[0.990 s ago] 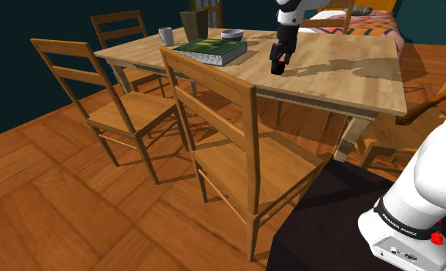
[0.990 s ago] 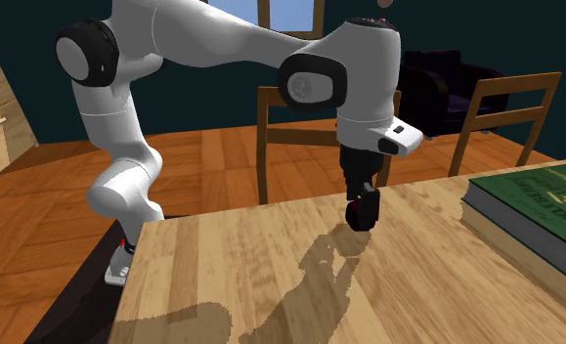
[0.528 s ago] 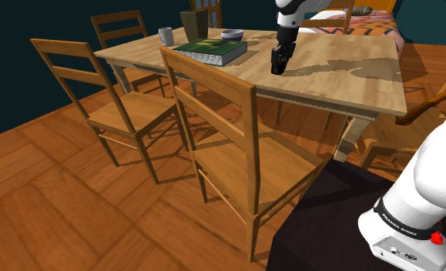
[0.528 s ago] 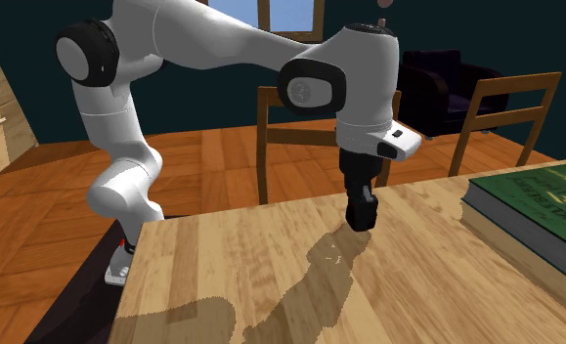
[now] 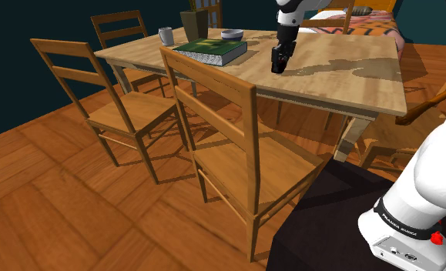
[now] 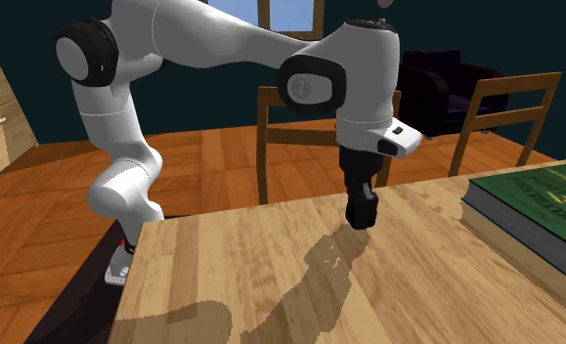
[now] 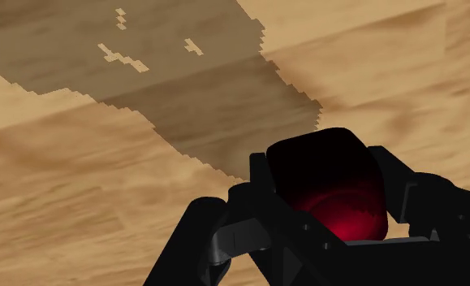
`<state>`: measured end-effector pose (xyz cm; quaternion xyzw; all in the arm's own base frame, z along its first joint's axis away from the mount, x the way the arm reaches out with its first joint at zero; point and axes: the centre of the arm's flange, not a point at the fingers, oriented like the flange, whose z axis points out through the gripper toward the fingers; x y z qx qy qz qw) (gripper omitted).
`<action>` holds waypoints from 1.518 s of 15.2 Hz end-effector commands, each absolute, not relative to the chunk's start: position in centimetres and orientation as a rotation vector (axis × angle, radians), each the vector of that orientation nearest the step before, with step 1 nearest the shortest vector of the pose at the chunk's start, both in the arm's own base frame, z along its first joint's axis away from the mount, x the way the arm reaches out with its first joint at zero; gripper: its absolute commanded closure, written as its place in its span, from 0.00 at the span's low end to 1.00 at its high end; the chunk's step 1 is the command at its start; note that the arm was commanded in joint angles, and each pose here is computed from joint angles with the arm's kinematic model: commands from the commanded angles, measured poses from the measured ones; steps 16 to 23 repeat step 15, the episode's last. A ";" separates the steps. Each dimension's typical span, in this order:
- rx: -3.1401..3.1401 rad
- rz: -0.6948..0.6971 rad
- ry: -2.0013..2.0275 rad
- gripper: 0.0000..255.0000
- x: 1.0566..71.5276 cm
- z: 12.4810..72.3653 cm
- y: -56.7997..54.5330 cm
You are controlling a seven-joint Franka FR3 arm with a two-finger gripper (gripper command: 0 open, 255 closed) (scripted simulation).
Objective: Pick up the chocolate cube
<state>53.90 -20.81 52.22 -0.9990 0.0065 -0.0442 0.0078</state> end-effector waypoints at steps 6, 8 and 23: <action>-3.123 -0.138 0.020 1.00 53.9 55.9 -20.8; -3.123 -0.138 0.020 1.00 53.9 56.9 -20.8; -3.123 -0.138 0.020 1.00 53.9 59.7 -20.8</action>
